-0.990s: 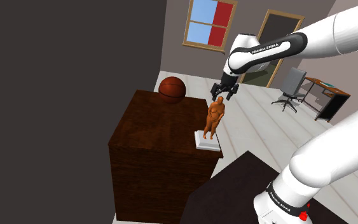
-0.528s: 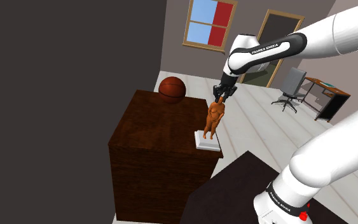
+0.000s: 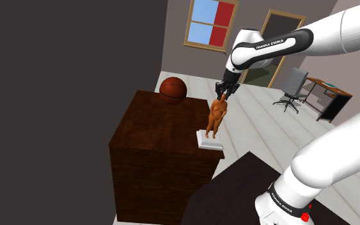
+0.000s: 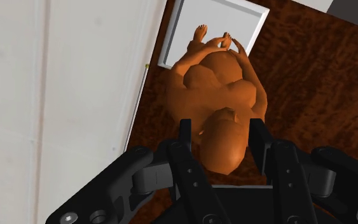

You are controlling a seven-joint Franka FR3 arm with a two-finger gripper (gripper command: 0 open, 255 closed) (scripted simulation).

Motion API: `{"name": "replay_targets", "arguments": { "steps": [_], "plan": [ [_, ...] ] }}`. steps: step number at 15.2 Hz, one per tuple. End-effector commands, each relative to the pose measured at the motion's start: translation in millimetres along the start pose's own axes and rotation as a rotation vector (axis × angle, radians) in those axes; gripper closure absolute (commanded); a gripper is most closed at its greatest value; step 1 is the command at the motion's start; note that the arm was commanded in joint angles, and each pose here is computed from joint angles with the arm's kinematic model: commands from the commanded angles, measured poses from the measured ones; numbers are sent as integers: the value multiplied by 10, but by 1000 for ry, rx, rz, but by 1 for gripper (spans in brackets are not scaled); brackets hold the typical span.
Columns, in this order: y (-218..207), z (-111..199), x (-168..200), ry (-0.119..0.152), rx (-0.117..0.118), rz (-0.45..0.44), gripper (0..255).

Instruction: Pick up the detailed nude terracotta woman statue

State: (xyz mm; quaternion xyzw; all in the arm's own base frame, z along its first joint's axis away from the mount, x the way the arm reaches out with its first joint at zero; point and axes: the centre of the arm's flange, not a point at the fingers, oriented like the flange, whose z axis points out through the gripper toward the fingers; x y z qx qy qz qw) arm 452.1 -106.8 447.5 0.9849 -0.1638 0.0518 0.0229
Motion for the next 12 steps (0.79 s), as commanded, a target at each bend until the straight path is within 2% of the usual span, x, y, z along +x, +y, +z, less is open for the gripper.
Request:
{"name": "replay_targets", "arguments": {
  "steps": [1,10,12],
  "plan": [
    [11,-110,17,2,0,0,255],
    [24,-582,69,2,0,0,255],
    [25,-590,70,2,0,0,255]
  ]
}}
